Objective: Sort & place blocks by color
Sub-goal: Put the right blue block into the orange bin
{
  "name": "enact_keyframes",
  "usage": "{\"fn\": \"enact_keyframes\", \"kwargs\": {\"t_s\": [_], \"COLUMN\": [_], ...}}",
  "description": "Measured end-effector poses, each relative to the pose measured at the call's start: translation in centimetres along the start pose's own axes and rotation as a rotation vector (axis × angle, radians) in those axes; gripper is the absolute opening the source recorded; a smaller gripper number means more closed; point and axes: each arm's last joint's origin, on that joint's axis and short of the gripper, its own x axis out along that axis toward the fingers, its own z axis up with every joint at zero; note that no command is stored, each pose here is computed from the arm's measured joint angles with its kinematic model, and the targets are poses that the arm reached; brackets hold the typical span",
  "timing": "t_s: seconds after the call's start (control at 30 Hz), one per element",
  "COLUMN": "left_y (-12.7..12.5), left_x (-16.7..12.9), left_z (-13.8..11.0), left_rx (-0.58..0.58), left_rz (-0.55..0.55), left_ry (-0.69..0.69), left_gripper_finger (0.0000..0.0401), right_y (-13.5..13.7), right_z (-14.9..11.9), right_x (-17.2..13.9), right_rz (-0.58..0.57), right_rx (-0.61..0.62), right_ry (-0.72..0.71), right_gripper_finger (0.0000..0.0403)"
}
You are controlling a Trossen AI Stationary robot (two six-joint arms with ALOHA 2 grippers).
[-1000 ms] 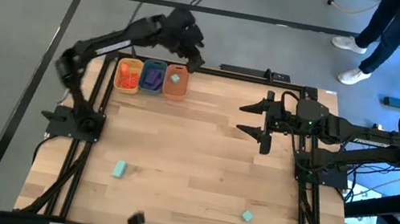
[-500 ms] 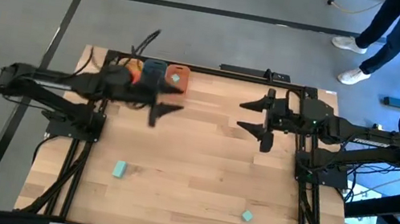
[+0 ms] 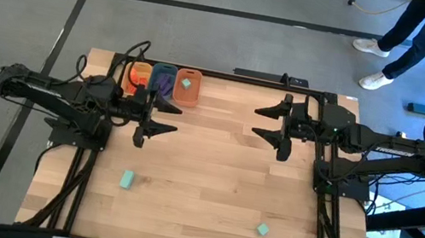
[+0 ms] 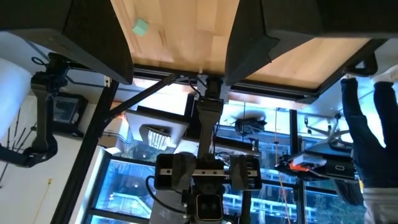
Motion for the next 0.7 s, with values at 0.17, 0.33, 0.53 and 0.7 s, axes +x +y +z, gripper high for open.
{"fn": "enact_keyframes", "kwargs": {"t_s": [0.17,0.33,0.53,0.7], "left_y": [0.0,0.0,0.0,0.0], "left_x": [0.0,0.0,0.0,0.0], "left_z": [0.0,0.0,0.1,0.1], "left_rx": [0.001,0.001,0.001,0.0], "left_rz": [-0.002,-0.002,-0.001,0.016], "left_ry": [0.001,0.002,-0.006,-0.012], "left_gripper_finger": [0.0244,0.0244,0.0244,0.0244], "right_y": [0.0,0.1,2.6,6.2], "right_z": [-0.2,-1.6,-4.8,-7.9], "right_x": [0.0,-0.1,-0.9,-1.8], "right_rz": [-0.003,0.041,0.093,0.032], "right_rx": [0.079,0.319,0.626,0.785], "right_ry": [0.023,0.187,0.571,0.914], "right_gripper_finger": [0.0287,0.0287,0.0287,0.0287]}}
